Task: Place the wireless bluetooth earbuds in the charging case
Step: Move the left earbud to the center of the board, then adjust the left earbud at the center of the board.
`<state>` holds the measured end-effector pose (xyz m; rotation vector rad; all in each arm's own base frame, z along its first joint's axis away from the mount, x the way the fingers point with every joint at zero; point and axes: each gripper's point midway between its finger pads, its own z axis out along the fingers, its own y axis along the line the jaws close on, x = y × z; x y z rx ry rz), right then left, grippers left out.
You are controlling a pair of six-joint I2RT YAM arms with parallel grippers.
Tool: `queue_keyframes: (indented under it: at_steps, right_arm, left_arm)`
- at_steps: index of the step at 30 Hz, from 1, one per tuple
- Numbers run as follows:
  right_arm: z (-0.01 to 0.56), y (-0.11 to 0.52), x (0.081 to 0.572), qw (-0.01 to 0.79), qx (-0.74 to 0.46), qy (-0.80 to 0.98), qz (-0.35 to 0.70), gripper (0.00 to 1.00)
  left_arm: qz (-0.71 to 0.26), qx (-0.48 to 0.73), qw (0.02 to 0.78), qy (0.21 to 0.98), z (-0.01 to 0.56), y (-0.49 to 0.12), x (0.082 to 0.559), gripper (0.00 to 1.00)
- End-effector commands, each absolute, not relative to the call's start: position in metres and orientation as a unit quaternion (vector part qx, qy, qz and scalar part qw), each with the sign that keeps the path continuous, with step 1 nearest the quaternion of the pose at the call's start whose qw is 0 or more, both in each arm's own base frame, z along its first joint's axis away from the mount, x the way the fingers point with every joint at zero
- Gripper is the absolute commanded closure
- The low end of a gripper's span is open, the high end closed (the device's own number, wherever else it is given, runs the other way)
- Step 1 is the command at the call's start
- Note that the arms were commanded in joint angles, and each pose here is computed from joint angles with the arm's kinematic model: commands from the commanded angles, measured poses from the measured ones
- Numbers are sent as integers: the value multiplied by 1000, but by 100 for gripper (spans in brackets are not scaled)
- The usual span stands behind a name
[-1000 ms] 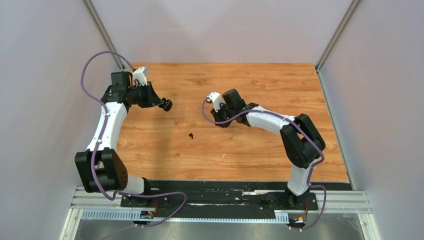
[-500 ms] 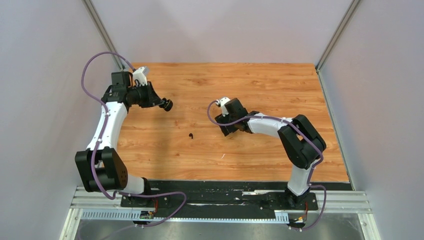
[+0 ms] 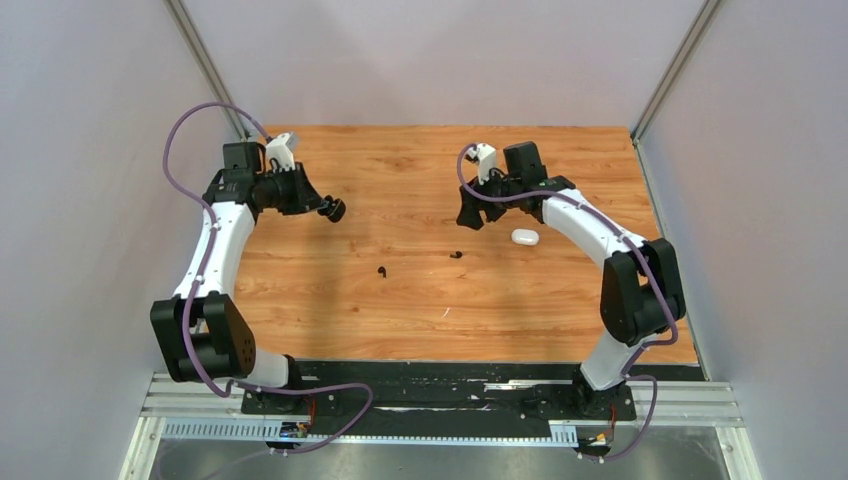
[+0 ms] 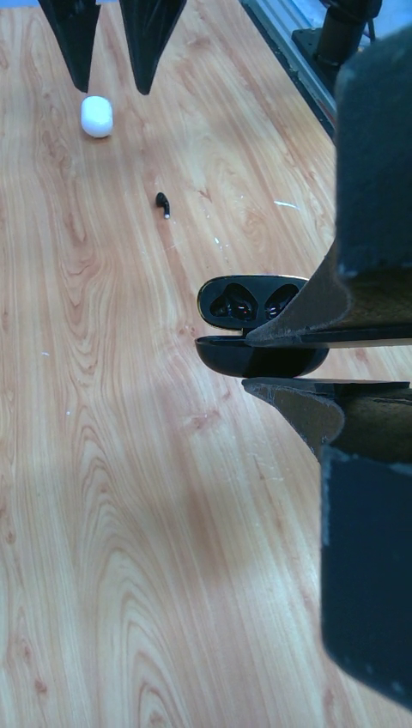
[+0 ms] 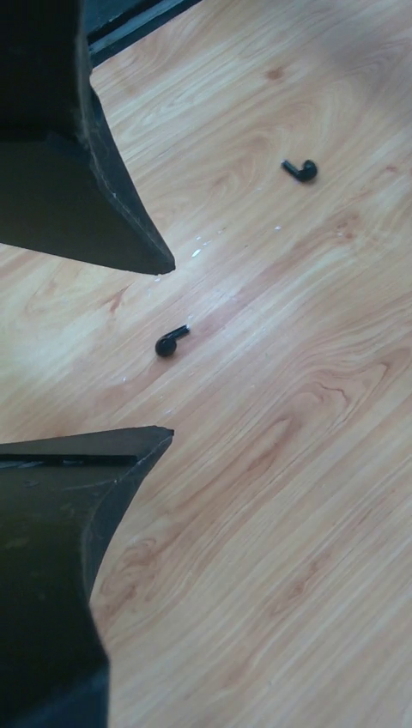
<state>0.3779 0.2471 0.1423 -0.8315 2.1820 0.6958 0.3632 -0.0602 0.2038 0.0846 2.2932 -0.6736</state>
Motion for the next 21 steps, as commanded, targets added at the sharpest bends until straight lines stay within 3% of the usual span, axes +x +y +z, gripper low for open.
queue_keyframes:
  at_steps: [1, 4, 9, 15, 21]
  right_arm:
    - [145, 252, 355, 332, -453, 770, 302, 41]
    - [133, 239, 381, 326, -367, 835, 249, 52]
    - [122, 235, 383, 296, -214, 897, 250, 51]
    - [78, 243, 359, 207, -140, 926, 282, 55]
    - [61, 251, 354, 177, -127, 932, 288, 57]
  left_arm:
    - [-266, 50, 387, 882, 219, -60, 371, 100]
    - [-265, 50, 384, 883, 219, -60, 372, 100]
    - [-261, 51, 384, 884, 220, -58, 374, 100]
    - [-259, 51, 383, 885, 219, -58, 373, 100]
    - [-261, 50, 379, 887, 217, -59, 368, 100]
